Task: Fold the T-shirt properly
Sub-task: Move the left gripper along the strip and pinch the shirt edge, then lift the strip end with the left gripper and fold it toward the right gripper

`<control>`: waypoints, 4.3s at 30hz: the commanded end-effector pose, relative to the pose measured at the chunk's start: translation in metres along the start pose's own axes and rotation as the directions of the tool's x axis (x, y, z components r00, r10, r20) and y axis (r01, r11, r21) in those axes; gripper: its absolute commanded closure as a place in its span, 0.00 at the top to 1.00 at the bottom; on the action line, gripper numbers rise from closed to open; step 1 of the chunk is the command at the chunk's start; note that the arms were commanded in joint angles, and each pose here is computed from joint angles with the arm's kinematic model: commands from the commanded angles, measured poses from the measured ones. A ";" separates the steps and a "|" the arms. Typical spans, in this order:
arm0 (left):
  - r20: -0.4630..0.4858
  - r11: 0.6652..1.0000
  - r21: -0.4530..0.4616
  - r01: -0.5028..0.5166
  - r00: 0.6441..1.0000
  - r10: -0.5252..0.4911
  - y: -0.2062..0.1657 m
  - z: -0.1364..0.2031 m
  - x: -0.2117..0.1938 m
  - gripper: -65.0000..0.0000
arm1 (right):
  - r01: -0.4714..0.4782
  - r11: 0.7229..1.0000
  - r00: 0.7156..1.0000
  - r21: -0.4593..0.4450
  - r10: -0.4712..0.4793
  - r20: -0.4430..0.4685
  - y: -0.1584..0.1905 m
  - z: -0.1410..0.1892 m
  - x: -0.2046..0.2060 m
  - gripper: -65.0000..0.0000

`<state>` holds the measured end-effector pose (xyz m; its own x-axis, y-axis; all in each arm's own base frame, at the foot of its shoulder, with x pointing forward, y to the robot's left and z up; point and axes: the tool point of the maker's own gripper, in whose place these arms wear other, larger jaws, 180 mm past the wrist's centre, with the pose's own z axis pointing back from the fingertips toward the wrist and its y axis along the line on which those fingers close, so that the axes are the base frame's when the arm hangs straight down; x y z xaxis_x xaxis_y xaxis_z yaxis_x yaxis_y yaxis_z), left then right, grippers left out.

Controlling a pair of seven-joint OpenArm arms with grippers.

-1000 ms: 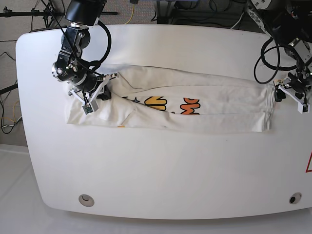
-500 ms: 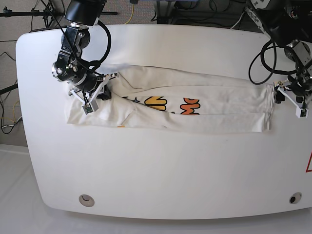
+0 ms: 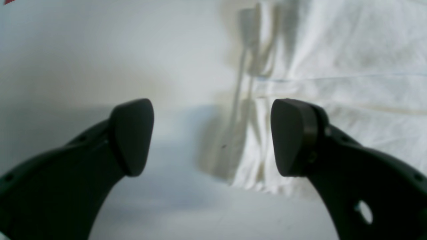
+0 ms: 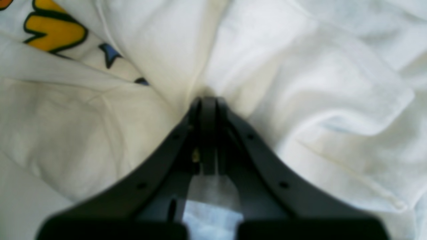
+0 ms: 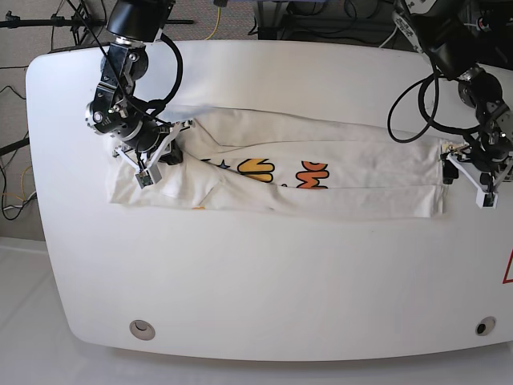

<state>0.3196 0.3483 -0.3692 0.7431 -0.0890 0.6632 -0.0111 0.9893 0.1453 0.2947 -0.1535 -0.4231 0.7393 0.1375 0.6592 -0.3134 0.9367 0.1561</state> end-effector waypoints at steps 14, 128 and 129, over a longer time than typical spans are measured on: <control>-0.020 0.995 -0.074 -0.065 0.998 0.063 -0.010 -0.025 0.002 0.80 | -0.026 0.999 0.999 -0.030 0.025 -0.030 -0.011 0.005 -0.002 0.00; 0.338 0.632 -0.641 0.435 0.900 -0.276 -0.373 0.066 0.060 0.10 | -0.026 0.999 0.999 -0.030 0.025 -0.027 -0.012 0.005 -0.001 0.00; 0.344 0.618 -0.650 0.443 0.896 -0.280 -0.380 0.069 0.058 0.10 | -0.026 0.999 0.999 -0.030 0.025 -0.027 -0.012 0.005 -0.001 0.00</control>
<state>0.3160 -0.0230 -0.3532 0.4904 -0.4238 0.7615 0.7329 0.6733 -0.0973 0.2943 -0.1594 -0.4227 0.7415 0.1465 0.6547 -0.3146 0.9379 0.1464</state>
